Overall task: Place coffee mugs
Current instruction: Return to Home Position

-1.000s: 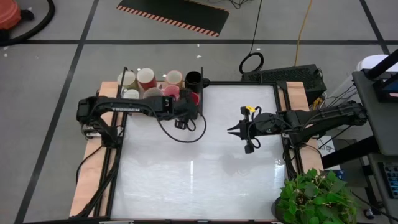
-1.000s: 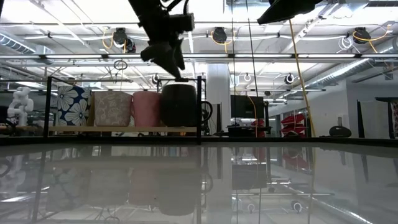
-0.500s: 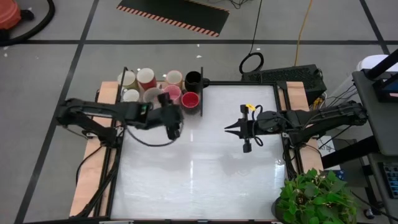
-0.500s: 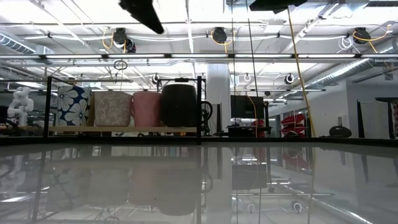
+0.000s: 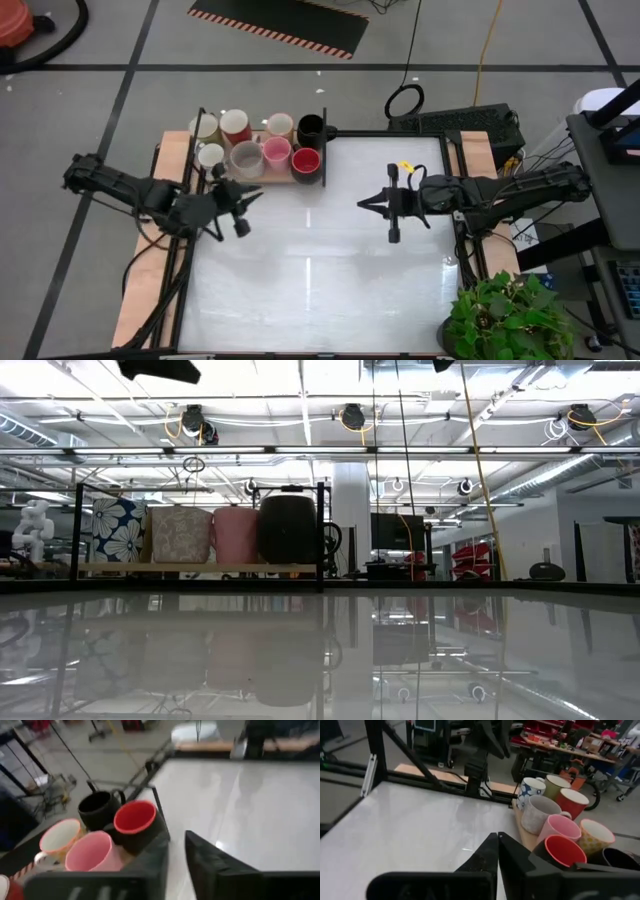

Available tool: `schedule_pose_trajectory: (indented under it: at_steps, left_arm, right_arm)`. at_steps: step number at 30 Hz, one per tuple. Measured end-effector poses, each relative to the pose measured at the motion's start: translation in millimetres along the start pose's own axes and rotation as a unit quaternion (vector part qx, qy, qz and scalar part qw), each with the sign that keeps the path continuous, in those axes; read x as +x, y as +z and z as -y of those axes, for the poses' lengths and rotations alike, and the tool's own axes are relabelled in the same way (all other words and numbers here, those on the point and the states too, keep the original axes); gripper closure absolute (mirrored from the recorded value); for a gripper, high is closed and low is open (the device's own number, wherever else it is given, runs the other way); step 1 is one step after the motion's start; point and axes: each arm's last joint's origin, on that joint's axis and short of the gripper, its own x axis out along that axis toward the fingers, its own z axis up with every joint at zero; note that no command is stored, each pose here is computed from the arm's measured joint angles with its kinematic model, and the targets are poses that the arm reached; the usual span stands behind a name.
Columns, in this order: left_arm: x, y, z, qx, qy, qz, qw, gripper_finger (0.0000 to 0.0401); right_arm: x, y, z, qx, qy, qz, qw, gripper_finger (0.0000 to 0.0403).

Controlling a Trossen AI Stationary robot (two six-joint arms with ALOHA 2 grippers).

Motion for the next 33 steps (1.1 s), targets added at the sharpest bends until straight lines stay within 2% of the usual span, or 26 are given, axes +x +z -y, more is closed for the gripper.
schedule_pose_trajectory:
  at_steps: [4,7,13,19,27,33]
  left_arm:
    - [-10,-15,-3,-0.007,0.003,0.043,0.999,0.0381]
    - [-16,-25,-7,-0.009,0.002,0.052,0.999,0.0396]
    - [-23,-48,-7,-0.024,-0.03,0.055,0.998,0.0395]
    - [-20,-82,-1,-0.01,-0.054,0.039,0.998,0.0395]
    - [-14,-122,3,0.002,-0.078,0.048,0.996,0.0395]
    - [-7,-152,0,0.024,-0.078,0.063,0.995,0.0395]
  right_arm:
    - [1,1,0,0.016,-0.003,0.008,1.0,0.0402]
    - [1,1,2,0.03,-0.03,0.005,0.999,0.0402]
    - [7,-2,0,0.041,-0.038,-0.005,0.998,0.0402]
    - [15,-9,-3,0.061,-0.037,-0.005,0.997,0.0402]
    - [22,-35,-9,0.055,-0.027,0.05,0.997,0.0403]
    - [23,-66,-17,0.084,-0.022,0.06,0.994,0.0403]
